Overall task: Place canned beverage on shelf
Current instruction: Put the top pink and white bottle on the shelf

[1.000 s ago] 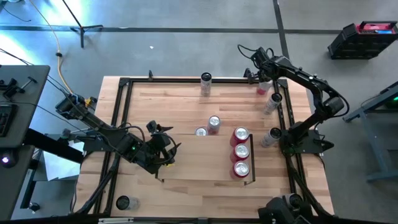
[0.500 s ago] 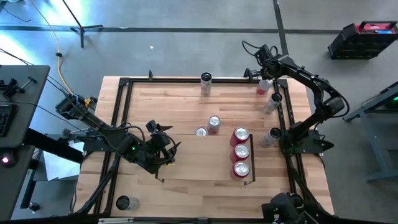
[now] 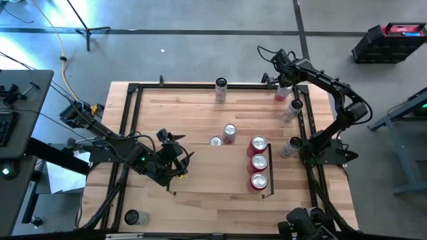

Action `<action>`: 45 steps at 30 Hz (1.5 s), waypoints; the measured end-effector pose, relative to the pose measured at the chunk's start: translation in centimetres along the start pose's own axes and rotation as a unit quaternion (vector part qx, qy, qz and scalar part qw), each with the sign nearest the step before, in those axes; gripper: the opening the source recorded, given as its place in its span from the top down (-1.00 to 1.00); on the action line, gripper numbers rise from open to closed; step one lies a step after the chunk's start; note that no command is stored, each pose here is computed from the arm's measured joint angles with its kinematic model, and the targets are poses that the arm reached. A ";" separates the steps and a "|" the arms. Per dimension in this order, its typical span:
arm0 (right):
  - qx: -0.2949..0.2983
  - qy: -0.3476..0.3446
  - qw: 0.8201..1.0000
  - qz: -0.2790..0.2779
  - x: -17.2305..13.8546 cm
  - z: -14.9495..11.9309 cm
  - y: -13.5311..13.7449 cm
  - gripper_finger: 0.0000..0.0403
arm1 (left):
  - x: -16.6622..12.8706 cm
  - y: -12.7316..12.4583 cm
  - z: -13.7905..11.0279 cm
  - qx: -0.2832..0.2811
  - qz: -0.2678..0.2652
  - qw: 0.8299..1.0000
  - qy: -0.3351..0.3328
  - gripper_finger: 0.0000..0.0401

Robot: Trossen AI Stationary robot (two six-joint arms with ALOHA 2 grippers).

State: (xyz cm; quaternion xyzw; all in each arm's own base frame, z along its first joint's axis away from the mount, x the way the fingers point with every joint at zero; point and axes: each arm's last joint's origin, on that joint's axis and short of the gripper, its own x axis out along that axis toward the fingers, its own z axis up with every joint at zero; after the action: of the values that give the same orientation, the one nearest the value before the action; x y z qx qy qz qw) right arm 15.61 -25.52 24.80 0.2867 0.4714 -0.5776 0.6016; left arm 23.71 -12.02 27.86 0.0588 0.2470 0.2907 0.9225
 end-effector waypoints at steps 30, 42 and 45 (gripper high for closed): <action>-0.085 -0.058 0.993 0.057 -4.7 -1.6 1.2 1.00 | 0.0 0.2 0.1 0.013 0.033 0.999 -0.021 -0.70; -0.168 -0.036 0.981 0.090 -4.6 -2.0 1.3 0.33 | 1.7 1.4 0.7 -0.005 0.085 0.996 -0.023 -0.70; -0.163 -0.038 0.982 0.087 -4.5 -1.8 1.2 -0.01 | 2.0 1.6 0.8 -0.009 0.088 0.996 -0.022 -0.70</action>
State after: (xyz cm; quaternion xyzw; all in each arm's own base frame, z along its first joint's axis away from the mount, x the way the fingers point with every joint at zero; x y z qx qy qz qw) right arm 16.80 -21.82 27.89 0.2026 0.5096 -0.4490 0.7055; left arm 24.71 -9.58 28.16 0.0780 0.2179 0.3722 0.8989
